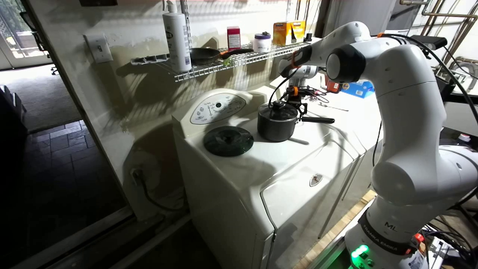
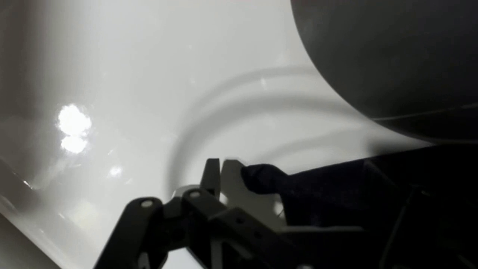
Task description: Use the black pot holder to remove the glass lid from the pot.
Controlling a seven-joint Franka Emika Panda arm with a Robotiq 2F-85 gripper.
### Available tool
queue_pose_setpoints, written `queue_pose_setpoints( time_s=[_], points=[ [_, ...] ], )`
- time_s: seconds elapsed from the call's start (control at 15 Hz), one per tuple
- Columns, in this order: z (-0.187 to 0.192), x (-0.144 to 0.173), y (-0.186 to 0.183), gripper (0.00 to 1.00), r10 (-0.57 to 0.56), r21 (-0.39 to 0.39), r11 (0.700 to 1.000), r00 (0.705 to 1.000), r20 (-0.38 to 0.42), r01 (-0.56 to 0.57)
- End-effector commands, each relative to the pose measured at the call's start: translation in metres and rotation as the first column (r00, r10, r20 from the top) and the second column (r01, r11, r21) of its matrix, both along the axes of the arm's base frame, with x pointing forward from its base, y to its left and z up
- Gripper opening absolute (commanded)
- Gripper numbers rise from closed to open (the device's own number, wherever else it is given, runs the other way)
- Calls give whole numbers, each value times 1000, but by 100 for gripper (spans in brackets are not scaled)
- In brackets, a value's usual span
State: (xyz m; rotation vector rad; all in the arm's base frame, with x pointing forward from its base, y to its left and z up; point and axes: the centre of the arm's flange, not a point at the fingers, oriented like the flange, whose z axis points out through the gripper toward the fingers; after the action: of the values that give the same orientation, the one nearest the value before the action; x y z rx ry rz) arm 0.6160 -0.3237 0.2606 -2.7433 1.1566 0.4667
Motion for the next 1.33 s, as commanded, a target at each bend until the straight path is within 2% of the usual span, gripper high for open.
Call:
queue_pose_setpoints(
  time_s=[0.0,0.53,0.67,0.8,1.27],
  points=[
    [-3,0,-2,66,-13,76,997,1000,3,12],
    [9,-1,-7,11,-61,85,995,998,35,57],
    [12,-1,-7,1,-66,84,994,997,32,63],
    [13,-1,-6,3,-72,78,994,997,30,70],
    [37,-5,-3,3,-152,35,988,988,22,151]
  ],
)
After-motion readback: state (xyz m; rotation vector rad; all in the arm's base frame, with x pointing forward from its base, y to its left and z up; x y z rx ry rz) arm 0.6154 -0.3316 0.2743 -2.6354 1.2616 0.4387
